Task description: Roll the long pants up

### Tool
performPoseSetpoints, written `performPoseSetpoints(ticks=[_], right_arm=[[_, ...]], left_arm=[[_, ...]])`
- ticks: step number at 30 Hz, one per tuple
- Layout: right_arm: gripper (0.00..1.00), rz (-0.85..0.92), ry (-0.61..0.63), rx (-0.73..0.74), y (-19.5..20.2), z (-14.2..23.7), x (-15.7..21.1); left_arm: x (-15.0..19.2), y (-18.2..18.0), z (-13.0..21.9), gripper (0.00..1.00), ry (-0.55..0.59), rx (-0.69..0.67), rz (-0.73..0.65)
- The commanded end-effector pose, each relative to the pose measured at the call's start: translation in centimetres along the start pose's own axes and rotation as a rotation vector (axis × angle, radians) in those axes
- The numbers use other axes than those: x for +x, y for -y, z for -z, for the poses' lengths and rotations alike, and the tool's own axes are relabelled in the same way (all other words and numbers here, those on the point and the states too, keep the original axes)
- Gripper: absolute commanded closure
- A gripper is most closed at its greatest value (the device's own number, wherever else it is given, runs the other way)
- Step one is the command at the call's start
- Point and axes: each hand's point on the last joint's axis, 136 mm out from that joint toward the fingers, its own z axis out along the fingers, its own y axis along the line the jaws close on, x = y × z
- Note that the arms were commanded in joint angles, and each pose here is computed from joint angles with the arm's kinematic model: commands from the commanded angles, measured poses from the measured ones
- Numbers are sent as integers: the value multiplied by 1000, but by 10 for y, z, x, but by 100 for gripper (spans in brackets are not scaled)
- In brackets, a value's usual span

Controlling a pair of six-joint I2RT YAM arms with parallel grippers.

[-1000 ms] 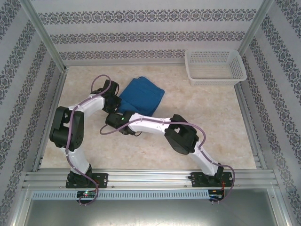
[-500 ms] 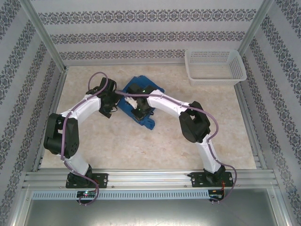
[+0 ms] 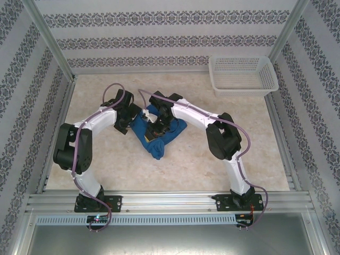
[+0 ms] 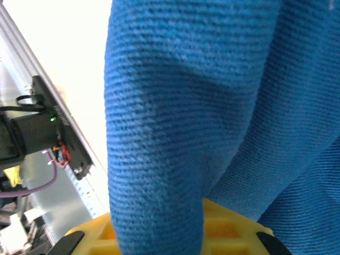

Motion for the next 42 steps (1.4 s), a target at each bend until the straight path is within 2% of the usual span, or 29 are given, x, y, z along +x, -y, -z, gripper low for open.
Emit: performPoseSetpoints(ticks=[1,2,3,6,8,9,11,12,13,14,17,20,24,30,34,37,38,39,40,41,42], right_arm=[[100,-17,-76,-163,-44,15,30],[100,-21,-88,-165,-42,14,34],[100,-28,-98,-160,-39,14,37],[100,-43,-118,-126,-28,12,46],[100,-56,-121,-21,-8,12,51],[88,-48,-119,51,2,14,52],[40,-25,-105,268,29,25,53],[23,-1,-94,384,40,32,52],[13,27,-81,501,47,42,50],[10,51,-64,608,50,51,48],[9,175,8,864,36,71,35],[6,296,83,1056,13,74,22],[5,424,123,1216,-11,56,9],[3,530,24,1343,-1,13,7],[4,565,-45,1397,28,6,8],[16,555,-79,1384,49,7,12],[33,545,-90,1361,54,7,13],[60,528,-94,1334,59,8,15],[80,511,-91,1308,61,9,15],[99,492,-91,1283,64,10,17],[100,473,-83,1256,65,12,17]], left_arm=[[-4,6,-14,2,26,20,25],[-2,5,-16,8,21,17,27],[-1,5,-19,23,18,15,27],[2,6,-25,97,6,19,25],[3,7,-27,100,-3,18,22],[3,8,-26,100,-4,21,20],[2,7,-24,100,-1,13,20],[2,6,-22,100,3,4,19],[0,3,-20,100,11,-14,17],[-2,2,-17,100,21,-32,10],[-7,-6,-6,100,45,-101,-9],[-5,-17,-1,100,37,-158,3],[1,-31,3,100,24,-189,49],[8,-44,10,100,5,-214,85],[10,-45,15,100,-2,-207,78],[10,-44,20,100,-4,-196,68],[10,-44,22,100,1,-194,64],[9,-43,24,100,7,-187,61],[8,-42,24,100,11,-177,54],[7,-39,26,93,14,-166,46],[5,-36,27,72,18,-157,37]])
